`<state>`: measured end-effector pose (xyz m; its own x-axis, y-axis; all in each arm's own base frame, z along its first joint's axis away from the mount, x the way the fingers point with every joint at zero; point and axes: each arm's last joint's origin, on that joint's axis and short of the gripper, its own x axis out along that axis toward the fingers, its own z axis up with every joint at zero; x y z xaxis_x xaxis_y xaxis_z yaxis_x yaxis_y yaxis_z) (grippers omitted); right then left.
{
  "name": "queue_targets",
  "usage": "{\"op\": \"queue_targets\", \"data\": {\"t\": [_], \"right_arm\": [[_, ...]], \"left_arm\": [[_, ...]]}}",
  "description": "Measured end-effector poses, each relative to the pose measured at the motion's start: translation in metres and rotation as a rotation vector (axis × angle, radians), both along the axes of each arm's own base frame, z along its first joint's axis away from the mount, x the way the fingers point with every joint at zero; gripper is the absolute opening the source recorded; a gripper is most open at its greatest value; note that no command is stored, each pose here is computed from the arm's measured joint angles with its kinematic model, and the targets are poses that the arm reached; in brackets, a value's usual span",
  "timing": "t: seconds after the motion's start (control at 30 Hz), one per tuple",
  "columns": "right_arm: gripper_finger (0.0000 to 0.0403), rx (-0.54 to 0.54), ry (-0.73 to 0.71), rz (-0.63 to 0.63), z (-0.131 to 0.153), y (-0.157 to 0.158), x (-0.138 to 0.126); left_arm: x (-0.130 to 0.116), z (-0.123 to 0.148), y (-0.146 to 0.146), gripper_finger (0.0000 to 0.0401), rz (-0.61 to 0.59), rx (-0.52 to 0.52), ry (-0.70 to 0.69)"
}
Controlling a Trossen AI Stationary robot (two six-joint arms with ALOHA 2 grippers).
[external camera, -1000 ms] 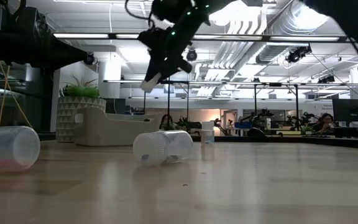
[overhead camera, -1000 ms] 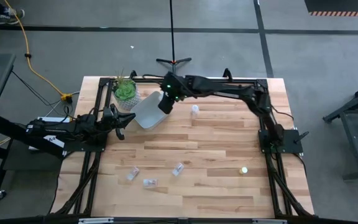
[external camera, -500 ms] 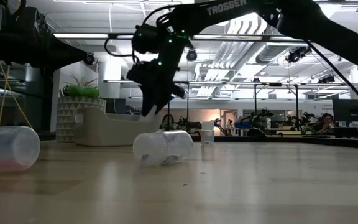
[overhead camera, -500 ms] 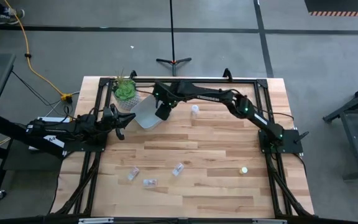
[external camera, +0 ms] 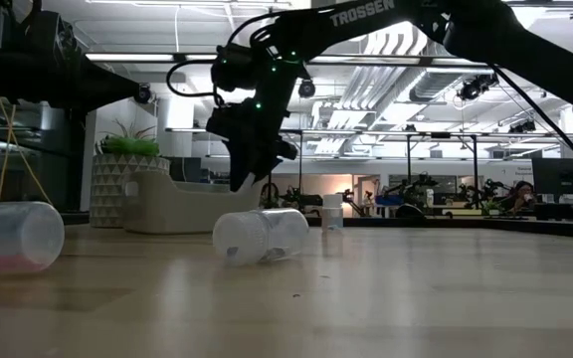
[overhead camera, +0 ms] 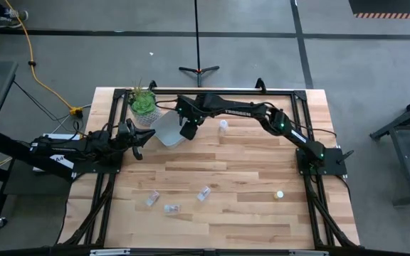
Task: Pick and place pill bottles into a basket
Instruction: Put the white pill bottle into the bin, then put the transparent pill bottle into the bin
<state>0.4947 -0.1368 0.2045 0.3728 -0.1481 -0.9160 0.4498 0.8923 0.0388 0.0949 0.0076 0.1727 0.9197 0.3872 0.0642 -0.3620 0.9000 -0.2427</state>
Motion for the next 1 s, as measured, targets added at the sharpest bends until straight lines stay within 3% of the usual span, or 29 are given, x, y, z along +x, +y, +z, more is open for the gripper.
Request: {"op": "queue_targets", "data": {"t": [0.3,0.53,0.8,1.0], "right_arm": [[0.0207,0.0,-0.002,-0.003,0.001,-0.001,0.0],[0.0208,-0.063,-0.126,-0.026,0.04,-0.008,-0.003],[0.0208,-0.179,-0.115,-0.049,0.11,-0.019,-0.047],[0.0208,-0.051,0.046,-0.052,0.113,-0.032,-0.079]], "left_arm": [[0.0,0.0,0.0,0.0065,0.0,0.0,0.0],[0.0,0.0,0.0,0.0065,0.0,0.0,0.0],[0.0,0.0,0.0,0.0065,0.0,0.0,0.0],[0.0,0.0,0.0,0.0065,0.0,0.0,0.0]]}}
